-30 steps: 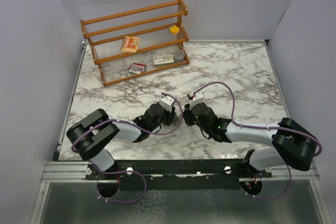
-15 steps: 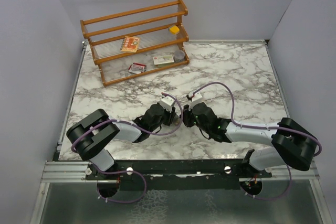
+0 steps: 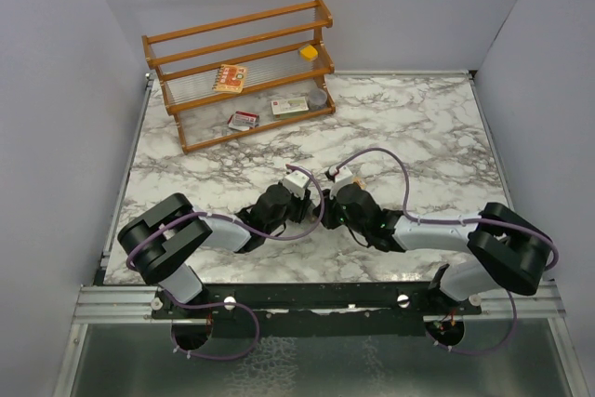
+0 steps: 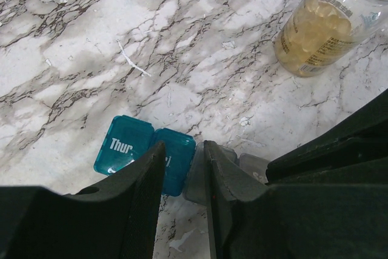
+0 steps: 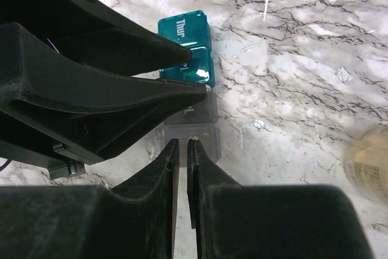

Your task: Sort the pills into containers

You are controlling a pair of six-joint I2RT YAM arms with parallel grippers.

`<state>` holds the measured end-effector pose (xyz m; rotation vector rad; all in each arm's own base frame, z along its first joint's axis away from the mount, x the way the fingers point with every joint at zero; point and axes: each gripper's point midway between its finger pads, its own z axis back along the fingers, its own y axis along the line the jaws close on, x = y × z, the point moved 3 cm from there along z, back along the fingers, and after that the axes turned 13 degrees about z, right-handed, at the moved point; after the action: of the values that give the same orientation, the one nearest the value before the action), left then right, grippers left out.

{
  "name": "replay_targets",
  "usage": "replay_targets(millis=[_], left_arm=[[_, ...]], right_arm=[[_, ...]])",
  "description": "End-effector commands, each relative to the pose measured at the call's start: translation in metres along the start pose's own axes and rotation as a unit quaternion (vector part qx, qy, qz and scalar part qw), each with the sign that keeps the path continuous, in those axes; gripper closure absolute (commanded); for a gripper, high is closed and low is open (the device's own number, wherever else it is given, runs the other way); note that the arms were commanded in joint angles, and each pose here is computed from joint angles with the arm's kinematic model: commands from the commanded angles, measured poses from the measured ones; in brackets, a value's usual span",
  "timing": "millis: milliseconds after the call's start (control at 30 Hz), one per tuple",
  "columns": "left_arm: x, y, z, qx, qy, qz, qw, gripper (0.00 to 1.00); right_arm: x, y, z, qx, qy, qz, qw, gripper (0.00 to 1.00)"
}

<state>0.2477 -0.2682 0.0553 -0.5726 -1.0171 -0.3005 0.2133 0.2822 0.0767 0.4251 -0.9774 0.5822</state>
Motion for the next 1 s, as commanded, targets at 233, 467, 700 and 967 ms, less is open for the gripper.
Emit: replay_targets(millis=[233,467,700,967], left_arm=[[-0.024,0.013,0.006,0.030,0.045,-0.004,0.999,0.67],[-0.023,0.013,0.006,0.032,0.044,-0.002,0.999,0.67],[-0.023,0.013,0.008,0.032,0.042,0.001,0.999,0.67],[-0.019,0.014,0.010,0.034,0.035,0.000,0.999,0.67]], right_arm=[[-0.011,0.009,-0.008,0.027,0.010,-0.013,0.999,0.92],[-0.030,0.007,-0.012,0.021,0.038,-0.024,0.999,0.96],[-0.047,0.000,-0.014,-0.008,0.074,-0.037,0.997,0.99],[-0.062,-0.009,-0.005,-0.034,0.096,-0.047,0.994,0.99]])
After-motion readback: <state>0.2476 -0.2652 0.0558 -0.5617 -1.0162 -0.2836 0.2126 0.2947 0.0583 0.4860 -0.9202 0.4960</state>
